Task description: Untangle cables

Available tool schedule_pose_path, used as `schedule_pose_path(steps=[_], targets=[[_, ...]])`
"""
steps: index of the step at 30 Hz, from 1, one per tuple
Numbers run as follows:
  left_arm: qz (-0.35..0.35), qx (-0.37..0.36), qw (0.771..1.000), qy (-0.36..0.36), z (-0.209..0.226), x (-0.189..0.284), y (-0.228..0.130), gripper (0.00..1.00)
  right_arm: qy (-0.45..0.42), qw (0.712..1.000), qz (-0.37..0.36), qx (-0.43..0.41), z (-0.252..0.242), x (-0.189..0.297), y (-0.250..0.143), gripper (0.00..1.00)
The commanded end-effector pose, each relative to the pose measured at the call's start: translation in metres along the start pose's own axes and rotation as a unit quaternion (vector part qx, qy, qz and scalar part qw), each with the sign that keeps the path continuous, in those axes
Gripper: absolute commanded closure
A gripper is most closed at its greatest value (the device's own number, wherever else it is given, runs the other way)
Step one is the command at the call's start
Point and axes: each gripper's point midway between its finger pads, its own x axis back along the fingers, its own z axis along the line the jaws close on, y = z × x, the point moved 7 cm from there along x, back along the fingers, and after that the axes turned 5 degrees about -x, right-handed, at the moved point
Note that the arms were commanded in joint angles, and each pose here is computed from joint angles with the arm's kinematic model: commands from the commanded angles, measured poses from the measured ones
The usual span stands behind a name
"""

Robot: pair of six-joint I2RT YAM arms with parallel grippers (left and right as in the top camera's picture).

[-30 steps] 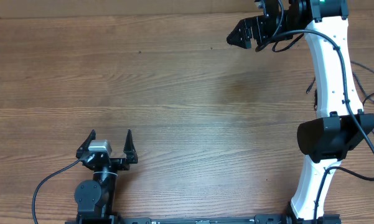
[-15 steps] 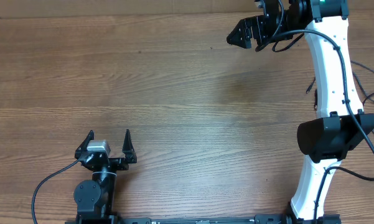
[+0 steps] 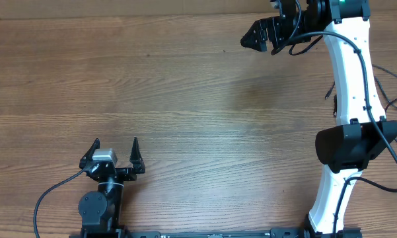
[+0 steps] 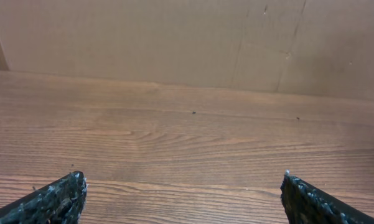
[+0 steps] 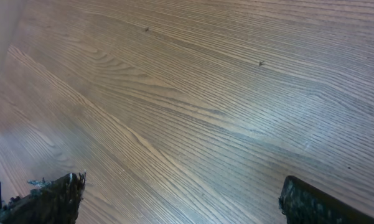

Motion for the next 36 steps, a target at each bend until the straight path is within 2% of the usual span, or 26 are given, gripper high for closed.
schedule_pose_path(steps=[1,27,32,36], targets=[[-0.002,0.002,1.000,0.002,0.001,0.000,0.000,0.00,0.005,1.000,-0.006,0.009,0.003,0.004,0.001,0.00],[-0.002,0.002,1.000,0.002,0.001,0.000,0.000,0.00,-0.002,1.000,-0.002,0.007,0.003,0.005,-0.001,0.00],[-0.002,0.002,1.000,0.002,0.001,0.000,0.000,0.00,-0.030,0.999,-0.006,0.011,0.009,0.022,-0.005,0.00],[-0.002,0.002,1.000,0.002,0.001,0.000,0.000,0.01,-0.060,0.996,-0.051,0.041,0.027,0.056,-0.001,0.00]])
